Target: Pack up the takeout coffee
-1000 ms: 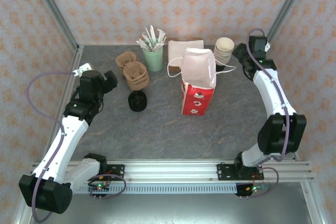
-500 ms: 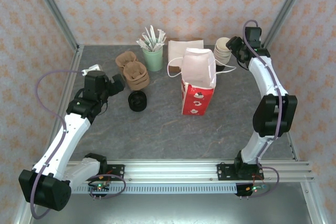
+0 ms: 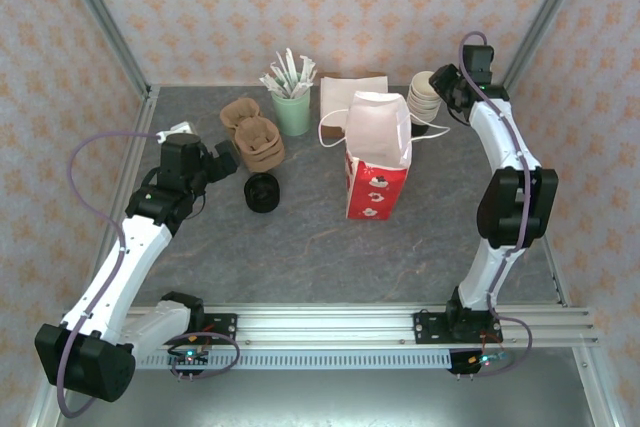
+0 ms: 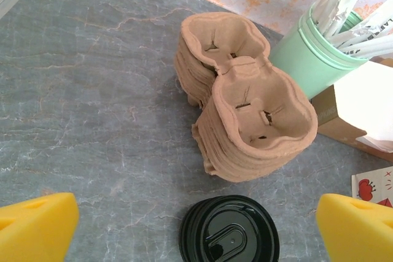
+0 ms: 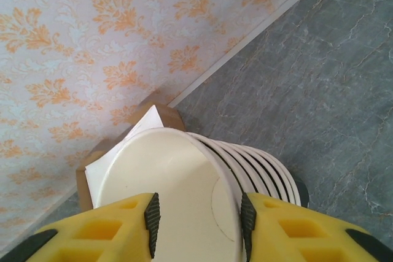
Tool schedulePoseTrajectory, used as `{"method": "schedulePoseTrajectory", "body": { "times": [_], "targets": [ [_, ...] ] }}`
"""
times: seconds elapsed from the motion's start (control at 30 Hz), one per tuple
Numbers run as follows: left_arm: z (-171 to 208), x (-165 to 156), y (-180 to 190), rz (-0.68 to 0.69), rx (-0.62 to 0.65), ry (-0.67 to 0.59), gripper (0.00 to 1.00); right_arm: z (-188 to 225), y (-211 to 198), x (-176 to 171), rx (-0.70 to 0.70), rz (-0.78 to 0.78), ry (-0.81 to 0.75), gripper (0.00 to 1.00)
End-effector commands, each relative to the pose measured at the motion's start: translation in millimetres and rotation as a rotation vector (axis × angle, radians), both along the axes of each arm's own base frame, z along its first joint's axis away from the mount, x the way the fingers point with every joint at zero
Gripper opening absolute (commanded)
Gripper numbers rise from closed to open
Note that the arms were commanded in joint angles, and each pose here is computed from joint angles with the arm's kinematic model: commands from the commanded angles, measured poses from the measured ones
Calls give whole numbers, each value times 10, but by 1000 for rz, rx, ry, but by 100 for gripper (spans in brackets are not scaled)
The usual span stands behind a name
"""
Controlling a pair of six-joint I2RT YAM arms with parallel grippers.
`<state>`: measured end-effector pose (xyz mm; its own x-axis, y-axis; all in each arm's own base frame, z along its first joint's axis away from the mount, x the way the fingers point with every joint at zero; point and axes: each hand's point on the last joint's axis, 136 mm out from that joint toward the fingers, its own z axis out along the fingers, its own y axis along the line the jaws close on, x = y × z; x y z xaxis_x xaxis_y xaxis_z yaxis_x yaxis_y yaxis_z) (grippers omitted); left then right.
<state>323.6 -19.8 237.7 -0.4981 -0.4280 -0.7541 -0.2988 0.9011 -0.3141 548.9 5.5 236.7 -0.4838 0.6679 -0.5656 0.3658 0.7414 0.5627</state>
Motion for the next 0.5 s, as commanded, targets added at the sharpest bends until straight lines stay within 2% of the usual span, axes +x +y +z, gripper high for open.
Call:
{"method": "schedulePoseTrajectory", "body": {
  "times": [0.0,0.47],
  "targets": [
    [88,-17,-19,-7,1,-4,100,127,29,90,7,12,-41,40],
    [70,-18,-10,-4,7,6,100,126,48,79,-8,26,-33,18]
  ]
}}
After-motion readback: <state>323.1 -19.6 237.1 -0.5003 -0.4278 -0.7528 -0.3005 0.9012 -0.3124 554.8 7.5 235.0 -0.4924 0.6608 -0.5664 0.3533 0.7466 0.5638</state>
